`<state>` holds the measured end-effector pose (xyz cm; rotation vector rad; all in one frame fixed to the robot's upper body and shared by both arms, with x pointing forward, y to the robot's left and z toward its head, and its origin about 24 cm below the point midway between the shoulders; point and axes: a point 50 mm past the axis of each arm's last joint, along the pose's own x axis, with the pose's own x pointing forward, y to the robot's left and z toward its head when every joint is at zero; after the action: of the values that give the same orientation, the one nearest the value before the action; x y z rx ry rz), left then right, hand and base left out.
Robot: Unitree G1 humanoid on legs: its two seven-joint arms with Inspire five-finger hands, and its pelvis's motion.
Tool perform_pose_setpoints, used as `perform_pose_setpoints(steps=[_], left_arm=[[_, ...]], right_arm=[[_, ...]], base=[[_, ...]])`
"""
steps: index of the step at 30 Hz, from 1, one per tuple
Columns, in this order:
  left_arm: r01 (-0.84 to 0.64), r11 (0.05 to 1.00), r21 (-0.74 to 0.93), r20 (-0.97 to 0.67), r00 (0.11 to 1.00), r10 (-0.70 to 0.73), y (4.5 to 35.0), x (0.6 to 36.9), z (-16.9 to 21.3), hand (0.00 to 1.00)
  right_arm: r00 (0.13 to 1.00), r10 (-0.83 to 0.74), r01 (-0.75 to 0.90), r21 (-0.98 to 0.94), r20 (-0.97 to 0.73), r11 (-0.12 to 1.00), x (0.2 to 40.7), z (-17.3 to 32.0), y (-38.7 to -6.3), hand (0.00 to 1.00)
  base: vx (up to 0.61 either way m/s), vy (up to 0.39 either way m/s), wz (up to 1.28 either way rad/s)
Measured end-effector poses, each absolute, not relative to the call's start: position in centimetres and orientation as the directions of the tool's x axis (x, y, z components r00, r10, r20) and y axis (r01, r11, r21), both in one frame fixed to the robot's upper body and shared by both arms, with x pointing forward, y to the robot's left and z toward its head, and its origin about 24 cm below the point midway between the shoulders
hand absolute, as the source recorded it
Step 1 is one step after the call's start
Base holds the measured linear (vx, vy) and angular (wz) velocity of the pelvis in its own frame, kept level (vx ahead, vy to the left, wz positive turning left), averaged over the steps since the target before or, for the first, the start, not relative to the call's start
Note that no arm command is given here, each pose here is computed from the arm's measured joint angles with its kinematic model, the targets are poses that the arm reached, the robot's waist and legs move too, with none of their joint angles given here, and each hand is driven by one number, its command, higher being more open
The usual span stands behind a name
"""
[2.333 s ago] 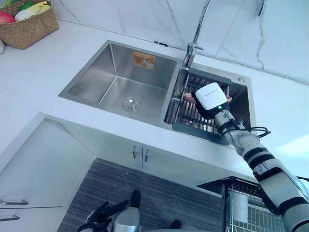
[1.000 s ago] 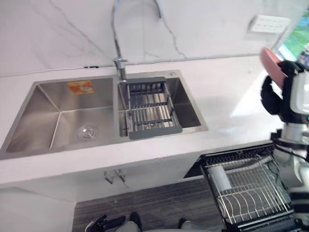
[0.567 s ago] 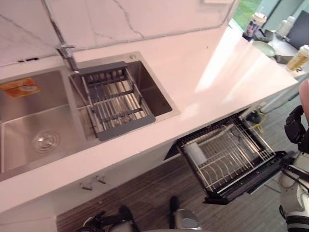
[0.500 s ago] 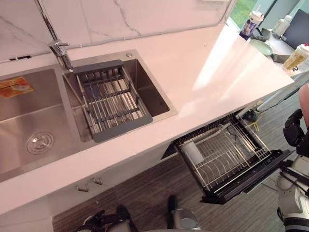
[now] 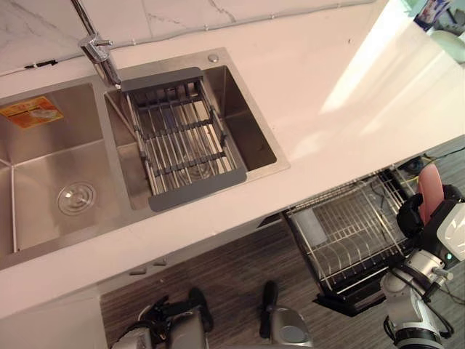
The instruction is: Walk over to the sink, pick up the cup, carry it to the dishwasher, place the cup inside the dishwasher, then close the dishwasher door
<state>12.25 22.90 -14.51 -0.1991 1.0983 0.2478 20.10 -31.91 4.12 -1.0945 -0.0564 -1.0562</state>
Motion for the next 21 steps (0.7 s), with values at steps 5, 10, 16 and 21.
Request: perform_pose_setpoints(steps=[5, 10, 16, 21], left_arm=[[-0.306, 0.950, -0.061, -0.889, 0.450, 0.088, 22.4, 12.9, -14.4, 1.00], [-0.300, 0.951, -0.073, -0.878, 0.471, 0.081, 21.8, 14.0, -14.2, 1.00], [-0.299, 0.952, -0.072, -0.871, 0.484, 0.086, 21.4, 14.8, -14.0, 1.00], [-0.280, 0.957, -0.072, -0.858, 0.507, 0.084, 21.0, 15.7, -13.8, 1.00]], right_arm=[[0.526, -0.710, 0.707, -0.705, 0.468, 0.059, 20.2, 3.4, -32.3, 0.00], [0.518, -0.752, 0.686, -0.723, 0.408, 0.080, 20.6, 2.3, -32.5, 0.00], [0.549, -0.743, 0.674, -0.729, 0.383, 0.122, 22.7, 2.5, -32.1, 0.00], [0.594, -0.722, 0.623, -0.771, 0.356, 0.133, 25.2, 3.4, -33.3, 0.00]], base=[[-0.08, -0.018, 0.02], [-0.03, -0.006, 0.08], [-0.01, -0.007, 0.10], [-0.04, -0.008, 0.06]])
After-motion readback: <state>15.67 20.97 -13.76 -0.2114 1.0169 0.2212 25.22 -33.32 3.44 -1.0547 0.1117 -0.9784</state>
